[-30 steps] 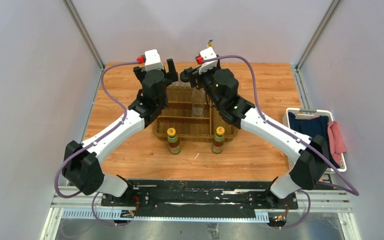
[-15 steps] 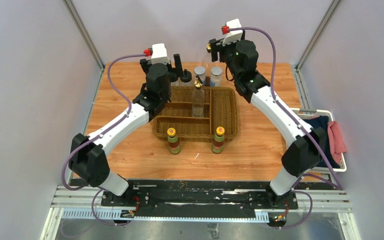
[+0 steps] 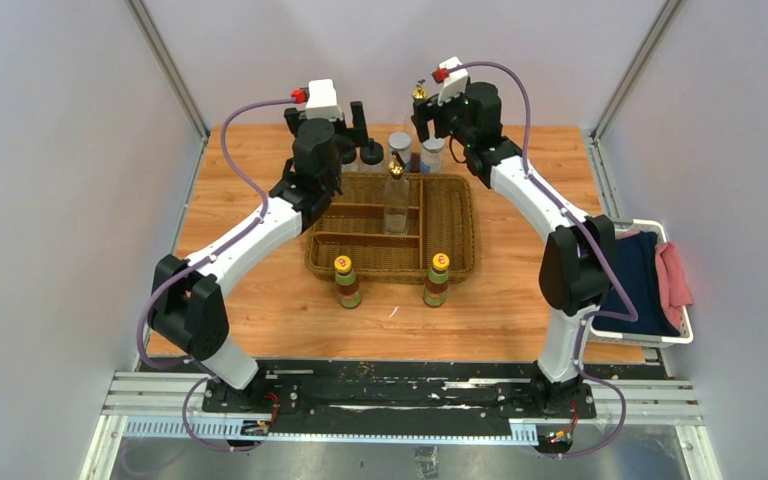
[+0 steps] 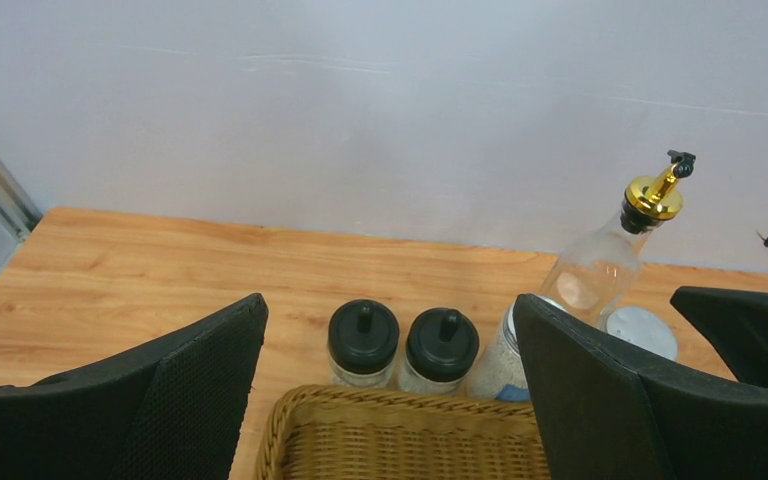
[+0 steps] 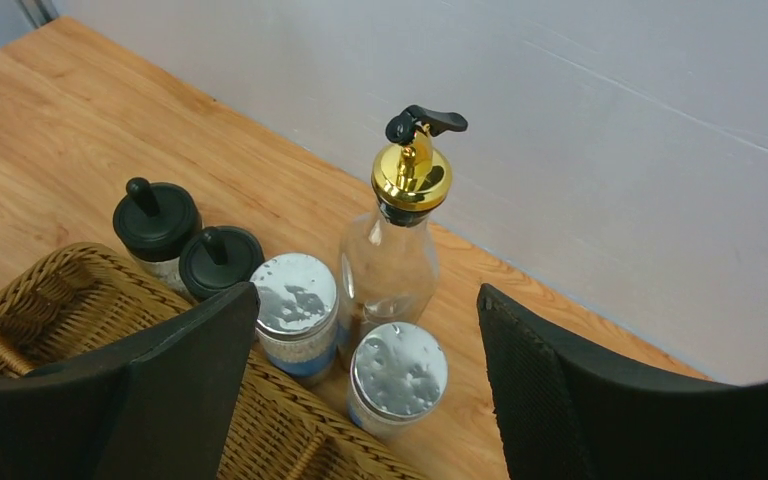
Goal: Organize the condiment bottles
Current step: Pick up the bottle from the center of the board.
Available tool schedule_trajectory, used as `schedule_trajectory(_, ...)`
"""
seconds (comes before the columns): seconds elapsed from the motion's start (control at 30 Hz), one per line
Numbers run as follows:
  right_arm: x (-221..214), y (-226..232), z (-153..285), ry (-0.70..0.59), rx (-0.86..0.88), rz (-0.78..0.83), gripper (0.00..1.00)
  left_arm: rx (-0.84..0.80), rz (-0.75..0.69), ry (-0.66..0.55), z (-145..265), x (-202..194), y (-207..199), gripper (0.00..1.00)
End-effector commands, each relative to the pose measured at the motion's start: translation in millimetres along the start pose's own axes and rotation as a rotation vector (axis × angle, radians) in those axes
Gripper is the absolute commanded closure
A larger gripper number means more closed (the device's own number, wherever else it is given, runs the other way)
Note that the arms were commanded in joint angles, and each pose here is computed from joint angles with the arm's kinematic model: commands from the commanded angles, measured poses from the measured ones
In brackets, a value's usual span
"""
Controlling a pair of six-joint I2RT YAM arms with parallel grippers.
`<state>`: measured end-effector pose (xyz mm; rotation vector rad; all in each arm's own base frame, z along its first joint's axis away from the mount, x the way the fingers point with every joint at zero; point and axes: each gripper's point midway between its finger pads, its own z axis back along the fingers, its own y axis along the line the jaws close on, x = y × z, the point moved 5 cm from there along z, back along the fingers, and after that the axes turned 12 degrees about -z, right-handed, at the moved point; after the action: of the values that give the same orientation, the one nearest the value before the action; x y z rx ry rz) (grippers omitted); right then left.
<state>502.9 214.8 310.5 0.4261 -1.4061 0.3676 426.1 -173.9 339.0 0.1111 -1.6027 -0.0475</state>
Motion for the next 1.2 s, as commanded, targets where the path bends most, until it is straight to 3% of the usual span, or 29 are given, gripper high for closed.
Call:
schedule_trajectory(0.0,27,-3,-8,-0.113,0.103,-0.022,0.16,-0.013,0.015,-0.044,-10,8,-1,0.00)
schedule_trajectory(1.17,-3,-38,-81,-0.134,0.180,-0.116,0.17,-0.018,0.020,-0.061,-39,-2,-4,0.00)
